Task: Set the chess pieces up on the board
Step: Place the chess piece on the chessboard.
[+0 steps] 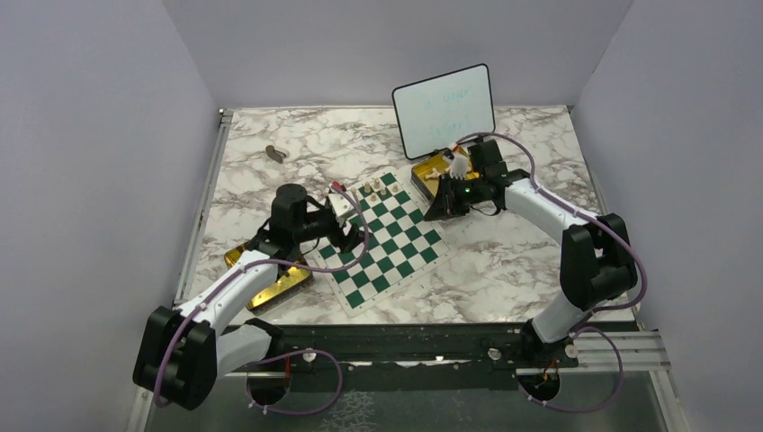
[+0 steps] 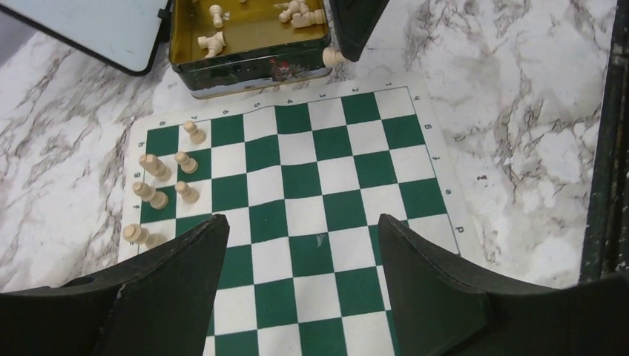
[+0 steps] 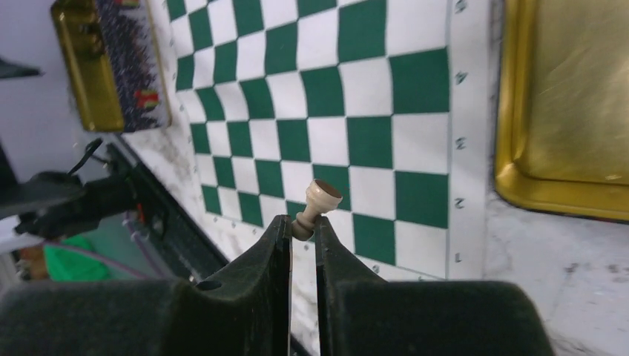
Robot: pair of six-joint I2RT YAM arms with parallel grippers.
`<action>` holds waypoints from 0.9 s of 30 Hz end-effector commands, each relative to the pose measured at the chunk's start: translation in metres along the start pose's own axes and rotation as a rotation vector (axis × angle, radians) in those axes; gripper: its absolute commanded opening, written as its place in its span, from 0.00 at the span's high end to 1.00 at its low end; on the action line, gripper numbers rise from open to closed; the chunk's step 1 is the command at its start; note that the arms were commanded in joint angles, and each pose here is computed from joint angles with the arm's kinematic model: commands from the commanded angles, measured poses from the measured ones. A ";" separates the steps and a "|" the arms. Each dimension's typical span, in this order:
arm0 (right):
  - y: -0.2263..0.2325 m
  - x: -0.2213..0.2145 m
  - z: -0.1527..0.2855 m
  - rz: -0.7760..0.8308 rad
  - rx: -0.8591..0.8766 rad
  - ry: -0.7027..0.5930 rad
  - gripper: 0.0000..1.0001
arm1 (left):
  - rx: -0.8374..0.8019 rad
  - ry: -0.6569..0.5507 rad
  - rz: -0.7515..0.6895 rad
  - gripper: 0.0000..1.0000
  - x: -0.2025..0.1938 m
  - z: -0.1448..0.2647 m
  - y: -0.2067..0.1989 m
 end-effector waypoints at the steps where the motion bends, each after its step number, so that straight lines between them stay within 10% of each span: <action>1: 0.036 -0.026 0.009 0.001 0.239 0.124 0.88 | -0.179 -0.047 -0.315 0.23 0.010 -0.014 0.001; 11: 0.074 -0.057 0.015 0.033 0.439 0.261 0.87 | -0.328 -0.131 -0.663 0.23 0.031 -0.041 -0.025; 27: 0.097 -0.060 0.017 0.029 0.520 0.296 0.87 | -0.401 -0.171 -0.679 0.36 0.040 -0.063 -0.040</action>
Point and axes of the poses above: each gripper's point midway between its finger pads, its own z axis back along the fingers, its own y axis along the line the jaws close on, x = y × z, the point moved 5 cm from there along z, back along the fingers, and after that the axes turned 13 degrees about -z, right-handed, at the moved point
